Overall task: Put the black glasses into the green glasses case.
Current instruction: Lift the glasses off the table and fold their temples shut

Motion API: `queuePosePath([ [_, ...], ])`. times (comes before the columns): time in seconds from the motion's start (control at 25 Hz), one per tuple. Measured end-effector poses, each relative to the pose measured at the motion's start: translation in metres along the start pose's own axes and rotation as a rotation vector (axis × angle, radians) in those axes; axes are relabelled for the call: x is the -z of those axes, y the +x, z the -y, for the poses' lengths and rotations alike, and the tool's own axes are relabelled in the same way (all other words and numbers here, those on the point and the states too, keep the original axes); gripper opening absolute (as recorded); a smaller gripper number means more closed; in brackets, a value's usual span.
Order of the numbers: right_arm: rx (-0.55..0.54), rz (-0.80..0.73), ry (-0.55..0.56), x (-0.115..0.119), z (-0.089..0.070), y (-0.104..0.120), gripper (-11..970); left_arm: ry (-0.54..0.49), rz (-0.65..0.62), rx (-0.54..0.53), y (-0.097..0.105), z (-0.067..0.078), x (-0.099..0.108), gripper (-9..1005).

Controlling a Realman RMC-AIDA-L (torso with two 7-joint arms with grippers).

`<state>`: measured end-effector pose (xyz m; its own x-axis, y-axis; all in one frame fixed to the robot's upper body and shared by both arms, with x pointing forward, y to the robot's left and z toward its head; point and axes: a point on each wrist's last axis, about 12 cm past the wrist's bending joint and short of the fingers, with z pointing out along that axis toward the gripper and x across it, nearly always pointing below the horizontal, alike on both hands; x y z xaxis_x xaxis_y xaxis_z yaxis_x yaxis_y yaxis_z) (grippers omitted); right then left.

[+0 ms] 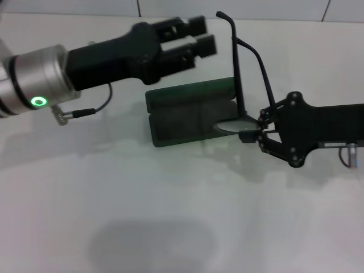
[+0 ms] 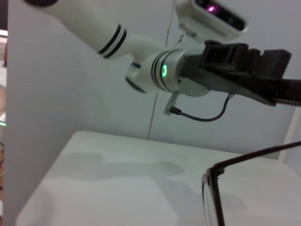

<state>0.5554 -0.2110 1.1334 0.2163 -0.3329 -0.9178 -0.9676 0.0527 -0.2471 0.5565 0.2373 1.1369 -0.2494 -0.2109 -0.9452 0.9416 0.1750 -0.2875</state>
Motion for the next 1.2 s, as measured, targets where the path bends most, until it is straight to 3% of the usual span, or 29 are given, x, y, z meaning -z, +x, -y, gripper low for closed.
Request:
queuePosePath([
  [0.36,0.073,-0.041,0.017,-0.018,0.003,0.002,109,0.103,-0.105,0.05,0.0,0.001,-0.028,556],
  [0.8,0.213,0.058,0.039,-0.018,-0.002,-0.006,109,0.117,-0.276,0.189,0.004,-0.003,-0.04,555],
  [1.2,0.243,0.073,0.043,-0.014,-0.008,-0.003,108,0.116,-0.247,0.187,-0.001,-0.005,-0.043,554],
])
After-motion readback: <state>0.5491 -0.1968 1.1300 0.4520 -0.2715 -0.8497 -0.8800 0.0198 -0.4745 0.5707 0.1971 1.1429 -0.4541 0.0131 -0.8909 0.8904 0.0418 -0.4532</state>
